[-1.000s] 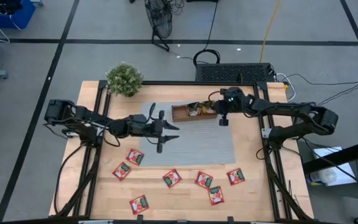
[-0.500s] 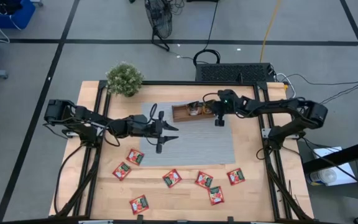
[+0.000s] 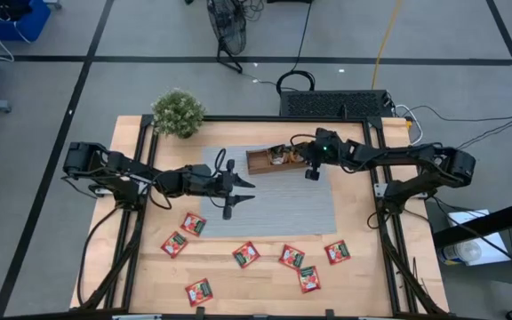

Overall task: Pick & Place Tea
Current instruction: Put the yellow tea bag into the right section of the wooden organizer, then put the red tea bag into the left section of the wooden organizer

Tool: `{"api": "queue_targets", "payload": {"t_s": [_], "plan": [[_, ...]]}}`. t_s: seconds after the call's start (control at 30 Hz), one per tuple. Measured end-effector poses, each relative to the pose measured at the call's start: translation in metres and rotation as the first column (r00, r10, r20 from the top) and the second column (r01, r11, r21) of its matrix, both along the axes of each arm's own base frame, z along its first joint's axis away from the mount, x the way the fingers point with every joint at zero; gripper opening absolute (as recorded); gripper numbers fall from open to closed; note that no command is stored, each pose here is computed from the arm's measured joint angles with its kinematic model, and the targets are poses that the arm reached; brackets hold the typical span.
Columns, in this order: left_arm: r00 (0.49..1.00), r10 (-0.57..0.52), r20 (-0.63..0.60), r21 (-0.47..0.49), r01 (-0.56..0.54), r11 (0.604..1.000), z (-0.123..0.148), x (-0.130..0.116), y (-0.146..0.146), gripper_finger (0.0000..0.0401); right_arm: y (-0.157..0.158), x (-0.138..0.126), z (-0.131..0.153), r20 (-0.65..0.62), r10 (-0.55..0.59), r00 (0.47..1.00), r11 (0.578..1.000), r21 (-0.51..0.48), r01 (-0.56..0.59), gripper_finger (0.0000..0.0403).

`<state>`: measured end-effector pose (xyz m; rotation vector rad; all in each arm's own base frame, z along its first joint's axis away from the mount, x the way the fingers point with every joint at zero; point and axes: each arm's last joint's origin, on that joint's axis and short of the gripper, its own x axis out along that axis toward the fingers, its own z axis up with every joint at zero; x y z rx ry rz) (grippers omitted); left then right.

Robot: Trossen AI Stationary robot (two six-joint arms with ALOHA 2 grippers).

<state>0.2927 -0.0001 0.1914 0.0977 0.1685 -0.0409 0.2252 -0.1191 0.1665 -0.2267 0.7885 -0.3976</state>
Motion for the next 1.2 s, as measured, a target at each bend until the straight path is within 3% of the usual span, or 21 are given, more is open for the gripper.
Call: {"api": "queue_targets", "payload": {"t_s": [0.3,0.53,0.7,0.87,0.97,1.0,1.07,1.13,1.2], "plan": [[1.0,0.002,0.0,-0.002,-0.002,1.0,0.0,0.0,0.0,0.0152,0.003,-0.001,0.01,0.02,-0.061,0.998,0.996,-0.065,0.062,0.0145],[1.0,0.002,0.006,-0.002,-0.002,1.0,0.0,0.0,0.0,0.0152,0.049,-0.006,0.046,0.133,0.097,0.986,0.993,-0.082,-0.086,0.0157],[1.0,0.002,0.006,-0.002,-0.002,1.0,0.0,0.0,0.0,0.0152,0.109,-0.028,0.055,0.089,0.296,0.951,0.95,0.072,-0.302,0.0159],[1.0,0.002,0.006,-0.002,-0.002,1.0,0.001,0.0,0.0,0.0152,0.172,-0.051,0.04,-0.02,0.308,0.951,0.902,0.323,-0.285,0.0176],[1.0,0.002,0.006,-0.002,-0.002,1.0,0.001,0.0,0.0,0.0152,0.203,-0.063,0.028,-0.09,0.277,0.957,0.857,0.473,-0.203,0.018],[1.0,0.002,0.007,-0.002,-0.002,1.0,0.001,0.0,0.0,0.0152,0.212,-0.065,0.025,-0.102,0.245,0.964,0.825,0.544,-0.152,0.0179],[1.0,0.002,0.008,-0.002,-0.002,1.0,0.001,0.0,0.0,0.0152,0.226,-0.066,0.023,-0.119,0.171,0.978,0.713,0.7,-0.04,0.0174],[1.0,0.002,0.008,-0.001,-0.002,1.0,0.001,0.0,0.0,0.0152,0.239,-0.066,0.023,-0.129,0.144,0.981,0.609,0.793,0.014,0.0164],[1.0,0.002,0.008,-0.002,-0.002,1.0,0.001,0.0,0.0,0.0152,0.249,-0.068,0.022,-0.12,0.164,0.979,0.58,0.814,0.003,0.0147]]}}
